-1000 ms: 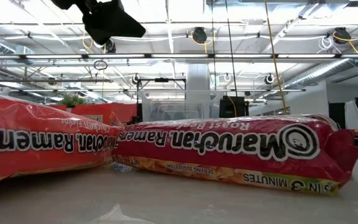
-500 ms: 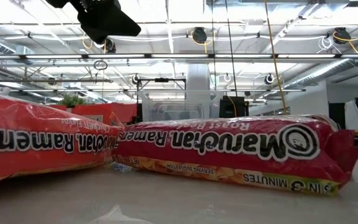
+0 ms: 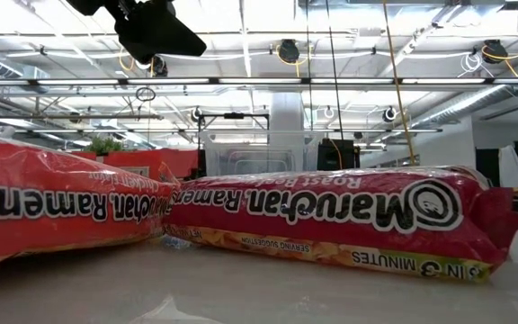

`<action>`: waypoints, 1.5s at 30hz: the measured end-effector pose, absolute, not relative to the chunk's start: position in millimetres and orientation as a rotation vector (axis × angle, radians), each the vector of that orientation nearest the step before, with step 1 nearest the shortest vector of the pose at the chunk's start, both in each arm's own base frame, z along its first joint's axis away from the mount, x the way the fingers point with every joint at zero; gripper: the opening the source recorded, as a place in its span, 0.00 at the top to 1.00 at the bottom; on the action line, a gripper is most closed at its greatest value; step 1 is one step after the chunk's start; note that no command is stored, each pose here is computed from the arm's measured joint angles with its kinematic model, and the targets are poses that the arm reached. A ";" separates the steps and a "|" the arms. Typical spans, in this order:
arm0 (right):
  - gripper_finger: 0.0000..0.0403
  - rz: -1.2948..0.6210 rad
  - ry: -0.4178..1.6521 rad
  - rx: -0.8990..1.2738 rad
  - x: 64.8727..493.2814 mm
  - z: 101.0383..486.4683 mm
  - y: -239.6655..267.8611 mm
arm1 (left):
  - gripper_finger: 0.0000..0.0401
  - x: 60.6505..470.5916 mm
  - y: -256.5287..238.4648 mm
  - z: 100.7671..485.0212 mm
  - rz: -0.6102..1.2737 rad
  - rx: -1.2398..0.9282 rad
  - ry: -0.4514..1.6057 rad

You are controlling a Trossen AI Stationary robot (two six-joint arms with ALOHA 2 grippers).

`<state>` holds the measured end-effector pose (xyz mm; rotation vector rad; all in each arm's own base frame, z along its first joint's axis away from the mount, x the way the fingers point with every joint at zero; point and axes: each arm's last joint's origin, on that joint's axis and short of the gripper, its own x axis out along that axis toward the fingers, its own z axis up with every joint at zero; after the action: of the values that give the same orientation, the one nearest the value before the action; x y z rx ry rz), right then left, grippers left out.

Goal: Sort Maruchan noodles
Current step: Put the top red noodle pack into the right transparent bin, then put the top orange noodle pack into the left transparent bin

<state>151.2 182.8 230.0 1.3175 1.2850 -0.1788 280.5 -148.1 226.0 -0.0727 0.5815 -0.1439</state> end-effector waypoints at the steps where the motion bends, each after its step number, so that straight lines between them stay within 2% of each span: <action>1: 0.78 -0.208 1.308 1.315 149.7 228.3 181.6 | 0.26 280.5 -148.1 226.0 -0.144 -0.073 0.582; 7: 0.78 -0.316 1.373 1.325 144.8 225.1 177.2 | 0.26 280.4 -148.0 225.9 -0.142 -0.076 0.584; 16: 0.78 -0.247 1.388 1.314 145.6 233.1 179.6 | 0.26 278.8 -147.1 222.4 -0.138 -0.068 0.603; 26: 0.78 -0.150 1.331 1.254 149.6 288.6 182.7 | 0.26 277.0 -144.8 215.9 -0.144 -0.031 0.603; 34: 0.78 -0.168 1.058 1.063 153.1 338.2 166.8 | 0.26 279.5 -139.9 215.8 -0.134 -0.014 0.601; 39: 0.78 -0.234 0.837 0.841 165.5 343.5 149.6 | 0.26 282.5 -130.8 214.6 -0.069 0.004 0.607; 45: 0.78 -0.268 0.795 0.691 185.3 343.7 124.6 | 0.26 286.3 -92.4 207.9 0.069 0.006 0.727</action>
<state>185.3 124.6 343.7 0.6908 0.7953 -0.2677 286.3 -92.4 207.9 0.0058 0.7274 0.0686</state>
